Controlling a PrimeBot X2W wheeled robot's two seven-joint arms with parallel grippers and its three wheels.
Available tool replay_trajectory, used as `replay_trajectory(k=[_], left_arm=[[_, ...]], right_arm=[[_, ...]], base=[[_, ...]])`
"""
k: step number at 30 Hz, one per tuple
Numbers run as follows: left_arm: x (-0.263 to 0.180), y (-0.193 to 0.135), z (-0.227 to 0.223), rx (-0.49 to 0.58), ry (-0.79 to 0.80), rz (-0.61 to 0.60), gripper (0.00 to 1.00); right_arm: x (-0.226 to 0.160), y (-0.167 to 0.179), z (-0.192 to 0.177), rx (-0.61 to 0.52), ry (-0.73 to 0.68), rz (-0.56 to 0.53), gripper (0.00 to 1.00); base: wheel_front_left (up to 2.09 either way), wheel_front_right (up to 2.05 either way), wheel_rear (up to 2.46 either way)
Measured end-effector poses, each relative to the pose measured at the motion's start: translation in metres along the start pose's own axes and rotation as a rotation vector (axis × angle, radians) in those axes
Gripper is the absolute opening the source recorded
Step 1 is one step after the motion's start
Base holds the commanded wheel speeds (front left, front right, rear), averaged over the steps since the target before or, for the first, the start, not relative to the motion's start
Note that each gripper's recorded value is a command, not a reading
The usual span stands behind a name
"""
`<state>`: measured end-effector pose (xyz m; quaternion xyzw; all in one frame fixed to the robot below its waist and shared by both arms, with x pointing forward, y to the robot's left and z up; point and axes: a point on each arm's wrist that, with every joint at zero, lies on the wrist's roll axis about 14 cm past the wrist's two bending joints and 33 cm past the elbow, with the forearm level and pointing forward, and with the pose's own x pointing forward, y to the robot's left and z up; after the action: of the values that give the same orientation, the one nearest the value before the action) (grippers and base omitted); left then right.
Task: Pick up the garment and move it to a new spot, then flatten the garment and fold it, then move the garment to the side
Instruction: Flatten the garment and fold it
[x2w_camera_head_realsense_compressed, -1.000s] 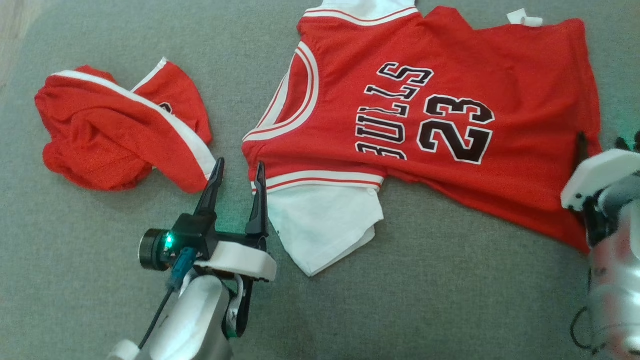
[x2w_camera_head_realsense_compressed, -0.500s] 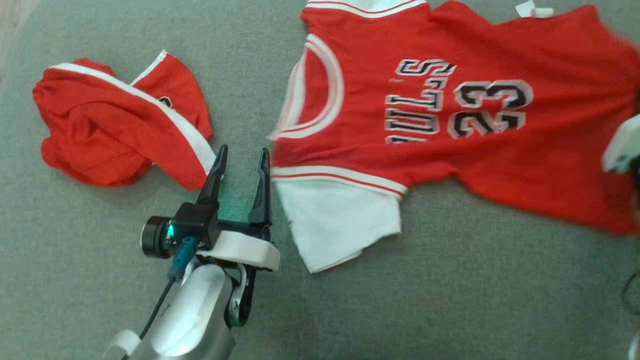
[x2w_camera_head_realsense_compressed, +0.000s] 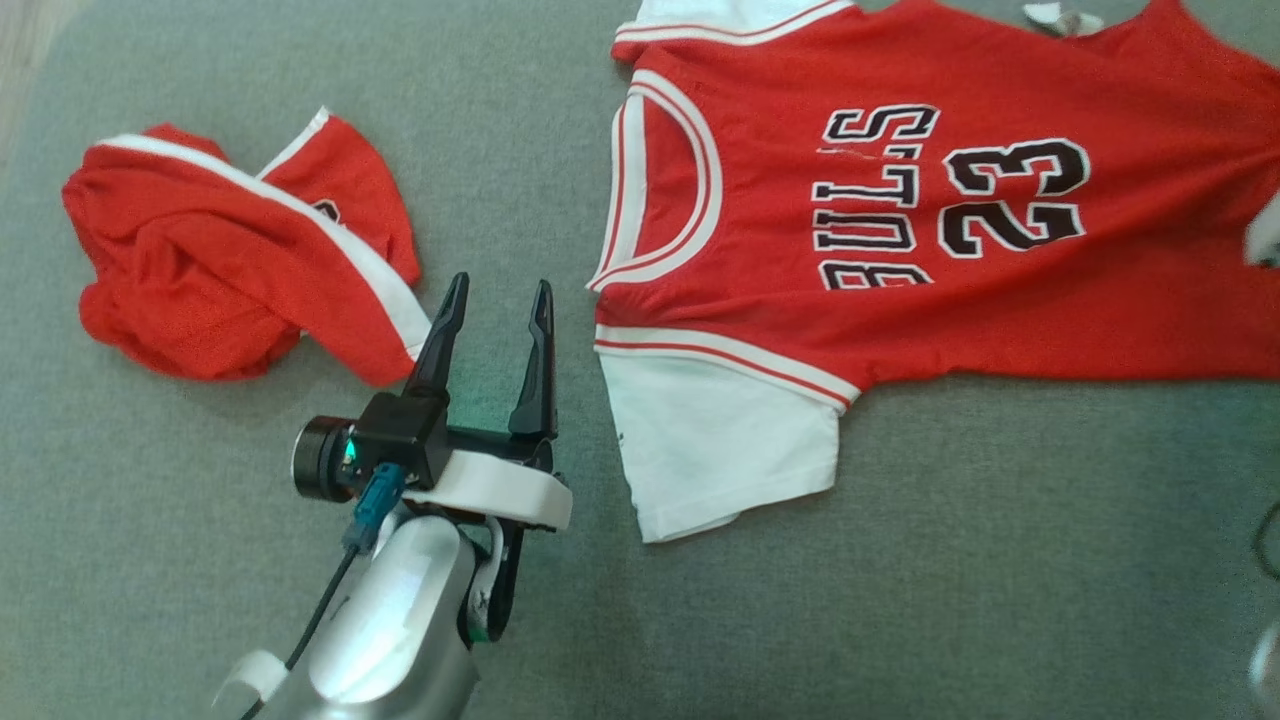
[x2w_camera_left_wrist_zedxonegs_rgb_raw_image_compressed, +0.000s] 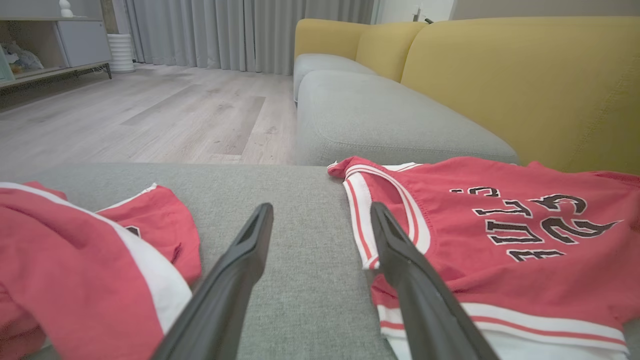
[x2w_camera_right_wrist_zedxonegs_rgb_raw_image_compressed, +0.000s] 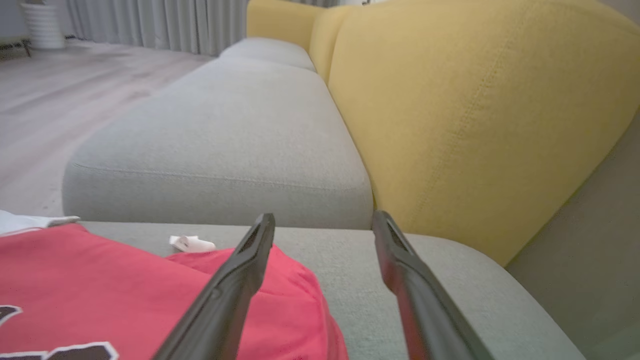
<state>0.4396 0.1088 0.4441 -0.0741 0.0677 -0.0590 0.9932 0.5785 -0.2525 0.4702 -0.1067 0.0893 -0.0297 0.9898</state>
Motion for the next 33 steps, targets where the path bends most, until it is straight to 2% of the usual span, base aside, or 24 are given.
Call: replay_trajectory(k=[5,10,14,20,23,33], left_arm=[[-0.002,-0.009,0.013,0.001,-0.033,-0.024,1.00],[-0.005,-0.023,0.018,0.002,-0.043,-0.059,1.00],[-0.012,-0.033,0.005,0.008,-0.003,-0.087,1.00],[-0.015,-0.044,-0.018,0.036,0.071,-0.124,1.00],[-0.015,-0.048,-0.030,0.050,0.112,-0.138,1.00],[0.006,-0.043,-0.062,0.076,0.257,-0.123,1.00]], right_arm=[[-0.024,0.019,0.010,0.039,-0.081,0.026,1.00],[-0.067,0.037,0.020,0.091,-0.171,0.057,1.00],[-0.112,0.046,0.001,0.136,-0.163,0.080,1.00],[-0.172,0.035,-0.035,0.225,-0.104,0.042,1.00],[-0.185,0.039,-0.038,0.267,-0.100,0.048,1.00],[-0.191,0.033,-0.041,0.286,-0.097,0.028,1.00]], base=[[0.00,0.00,0.00],[0.00,0.00,0.00],[0.00,0.00,0.00],[0.00,0.00,0.00],[0.00,0.00,0.00],[0.00,0.00,0.00]])
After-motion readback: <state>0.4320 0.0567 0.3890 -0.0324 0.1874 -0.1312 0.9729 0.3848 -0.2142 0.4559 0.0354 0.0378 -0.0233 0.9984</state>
